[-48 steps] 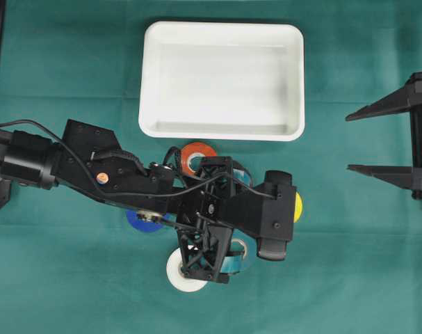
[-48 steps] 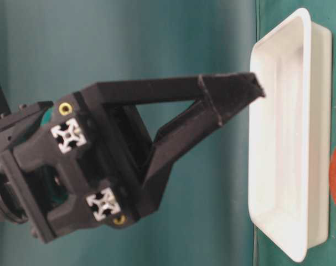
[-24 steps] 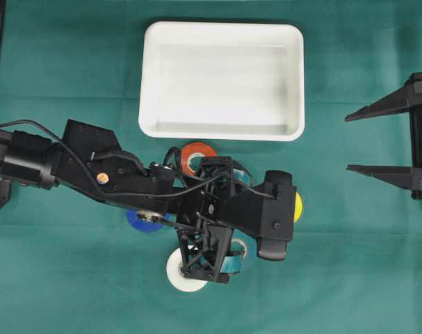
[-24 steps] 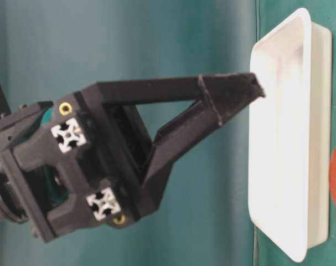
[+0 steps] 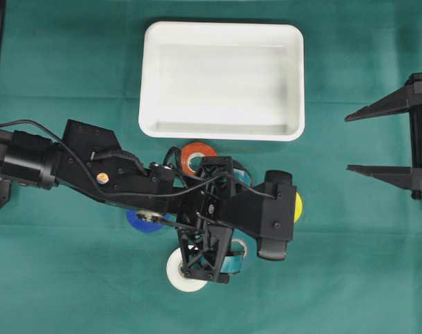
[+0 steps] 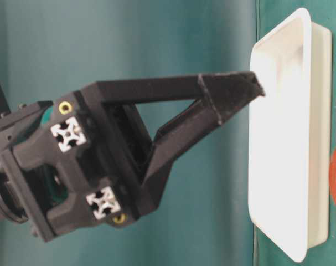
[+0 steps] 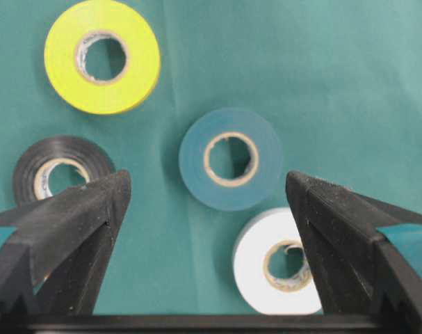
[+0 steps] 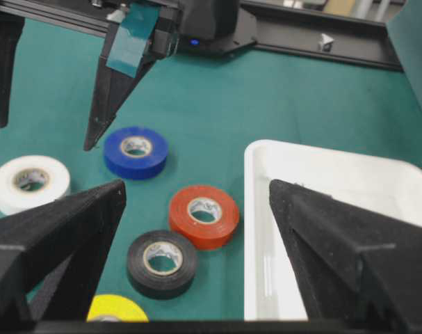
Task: Pick up the tape from a random location and place it into the white case.
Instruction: 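Lower the open left gripper into the teal roll's center hole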
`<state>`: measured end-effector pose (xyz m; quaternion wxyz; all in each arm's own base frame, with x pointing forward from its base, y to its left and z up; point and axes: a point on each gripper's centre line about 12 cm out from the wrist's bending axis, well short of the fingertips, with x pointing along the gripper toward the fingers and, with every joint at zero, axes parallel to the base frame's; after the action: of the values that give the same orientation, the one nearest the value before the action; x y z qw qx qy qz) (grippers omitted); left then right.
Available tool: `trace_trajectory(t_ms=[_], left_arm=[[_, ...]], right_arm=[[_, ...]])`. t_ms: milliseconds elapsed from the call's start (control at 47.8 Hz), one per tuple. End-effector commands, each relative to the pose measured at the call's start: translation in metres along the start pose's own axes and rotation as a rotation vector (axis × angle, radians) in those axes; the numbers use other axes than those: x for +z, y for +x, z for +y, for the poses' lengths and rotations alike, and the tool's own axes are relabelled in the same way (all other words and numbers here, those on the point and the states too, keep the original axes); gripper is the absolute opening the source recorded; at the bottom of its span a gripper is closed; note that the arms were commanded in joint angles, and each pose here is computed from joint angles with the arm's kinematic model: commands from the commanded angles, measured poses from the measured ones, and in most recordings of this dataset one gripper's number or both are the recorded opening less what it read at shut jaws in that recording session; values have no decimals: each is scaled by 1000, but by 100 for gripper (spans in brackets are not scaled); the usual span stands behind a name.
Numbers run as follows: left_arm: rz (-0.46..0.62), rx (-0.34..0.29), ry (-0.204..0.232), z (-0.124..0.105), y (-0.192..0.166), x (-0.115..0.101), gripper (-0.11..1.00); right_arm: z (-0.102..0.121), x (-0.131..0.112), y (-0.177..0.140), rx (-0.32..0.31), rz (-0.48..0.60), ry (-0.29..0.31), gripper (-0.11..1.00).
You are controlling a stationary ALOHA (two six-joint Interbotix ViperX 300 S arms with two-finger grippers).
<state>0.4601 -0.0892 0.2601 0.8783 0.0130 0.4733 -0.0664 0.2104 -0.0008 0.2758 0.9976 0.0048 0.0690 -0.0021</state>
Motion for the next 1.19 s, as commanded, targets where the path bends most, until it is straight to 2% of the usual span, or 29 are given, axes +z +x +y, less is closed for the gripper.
trace_trajectory(t_ms=[0,314,774,1172], left_arm=[[-37,-2,3,-2,-9,8,99],[-5,0,3,-1,13,-2,99],[-23,-1,9,0,53,-28,99],[38,2,9,0,95,-42,99]], right_arm=[[0,10,1,-1,-23,2,92],[0,8,2,0,-11,2,92],[0,-2,8,-2,32,2,92],[0,-7,11,-1,54,0,92]])
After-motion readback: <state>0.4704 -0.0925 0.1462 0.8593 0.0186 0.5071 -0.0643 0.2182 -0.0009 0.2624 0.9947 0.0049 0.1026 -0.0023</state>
